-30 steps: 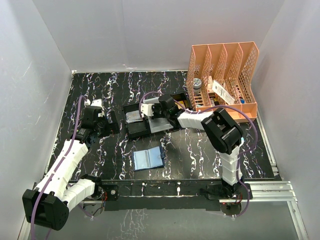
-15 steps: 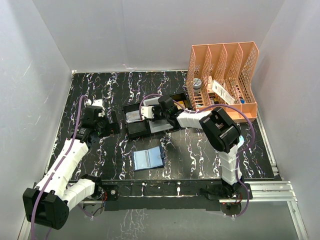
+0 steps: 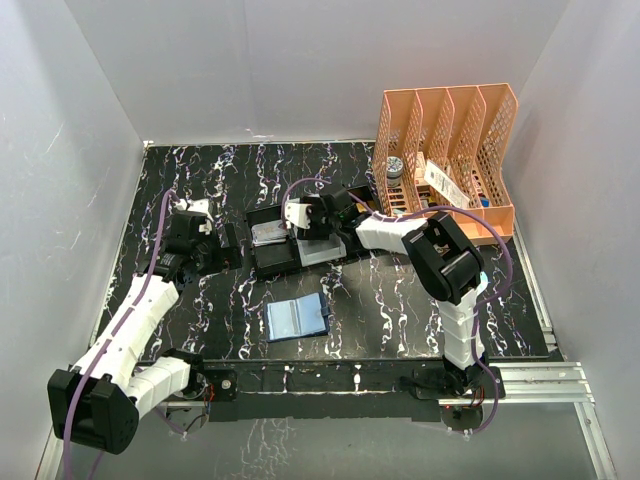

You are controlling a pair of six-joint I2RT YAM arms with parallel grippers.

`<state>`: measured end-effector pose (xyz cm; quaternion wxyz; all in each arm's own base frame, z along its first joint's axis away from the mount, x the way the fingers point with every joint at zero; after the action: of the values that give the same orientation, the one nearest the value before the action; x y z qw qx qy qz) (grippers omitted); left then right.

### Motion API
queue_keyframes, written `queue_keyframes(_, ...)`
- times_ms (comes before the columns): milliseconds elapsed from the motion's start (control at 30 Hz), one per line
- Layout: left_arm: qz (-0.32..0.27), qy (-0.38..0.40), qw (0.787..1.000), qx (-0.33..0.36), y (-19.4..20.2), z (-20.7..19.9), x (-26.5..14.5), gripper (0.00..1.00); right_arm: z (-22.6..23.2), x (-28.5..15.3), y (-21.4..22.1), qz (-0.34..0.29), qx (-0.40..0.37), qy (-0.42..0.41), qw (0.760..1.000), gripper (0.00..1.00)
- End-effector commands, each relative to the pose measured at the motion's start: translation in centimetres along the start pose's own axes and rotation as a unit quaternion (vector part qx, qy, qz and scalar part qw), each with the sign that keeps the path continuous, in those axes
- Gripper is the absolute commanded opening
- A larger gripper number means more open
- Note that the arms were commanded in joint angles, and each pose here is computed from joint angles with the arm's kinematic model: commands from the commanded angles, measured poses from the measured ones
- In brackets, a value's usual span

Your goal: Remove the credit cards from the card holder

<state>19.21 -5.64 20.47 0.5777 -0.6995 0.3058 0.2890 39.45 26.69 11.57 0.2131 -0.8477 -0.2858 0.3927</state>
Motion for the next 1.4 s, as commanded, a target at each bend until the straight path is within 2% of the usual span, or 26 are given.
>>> queue_keyframes(0,0.003,0.01,1.0,0.006,0.1,-0.1,0.2,0.99,-3.0,-1.7,-2.5,-0.045,0.011,0.035,0.998,0.58)
queue_keyframes(400,0.005,0.014,1.0,0.008,0.1,-0.1,0.2,0.99,-4.2,-2.6,-3.1,-0.055,0.045,0.056,0.996,0.61)
queue_keyframes(700,0.004,0.013,1.0,0.008,0.1,-0.1,0.2,0.99,-5.7,-5.3,-5.3,-0.096,0.169,0.123,0.973,0.61)
queue_keyframes(800,0.0,0.009,1.0,0.008,0.0,0.0,0.1,0.99,-6.4,-7.0,-6.3,-0.117,0.226,0.156,0.954,0.66)
queue_keyframes(867,-0.005,0.007,1.0,0.008,0.0,0.0,-0.1,0.99,-6.8,-8.4,-6.9,-0.124,0.282,0.186,0.933,0.71)
queue_keyframes(1000,-0.015,0.003,1.0,0.005,0.0,0.1,-0.2,0.99,-6.9,-10.8,-7.3,-0.134,0.391,0.246,0.877,0.95)
queue_keyframes(1033,-0.016,-0.001,1.0,0.004,0.0,0.2,-0.2,0.99,-6.7,-11.1,-7.2,-0.135,0.418,0.249,0.863,0.98)
queue_keyframes(1133,-0.017,-0.017,1.0,0.001,-0.2,0.4,-0.3,0.99,-6.0,-11.8,-7.8,-0.134,0.474,0.209,0.845,0.98)
queue_keyframes(1267,-0.021,-0.03,0.999,-0.004,-0.2,0.6,-0.5,0.99,-4.4,-12.5,-9.0,-0.141,0.508,0.105,0.843,0.98)
queue_keyframes(1367,-0.026,-0.033,0.999,-0.005,-0.2,0.6,-0.7,0.99,-3.3,-13.0,-9.5,-0.136,0.561,0.062,0.814,0.98)
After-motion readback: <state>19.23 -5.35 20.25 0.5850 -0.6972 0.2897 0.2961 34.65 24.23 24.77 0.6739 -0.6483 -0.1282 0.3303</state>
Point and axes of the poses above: each gripper's point midway between its finger pads, its own x axis out along the fingers, its own z axis along the line the jaws close on, y = z × x, the point moved 10 cm from there along -x, back along the fingers, and after that the axes turned 2 degrees about x, right-handed, at the moved point
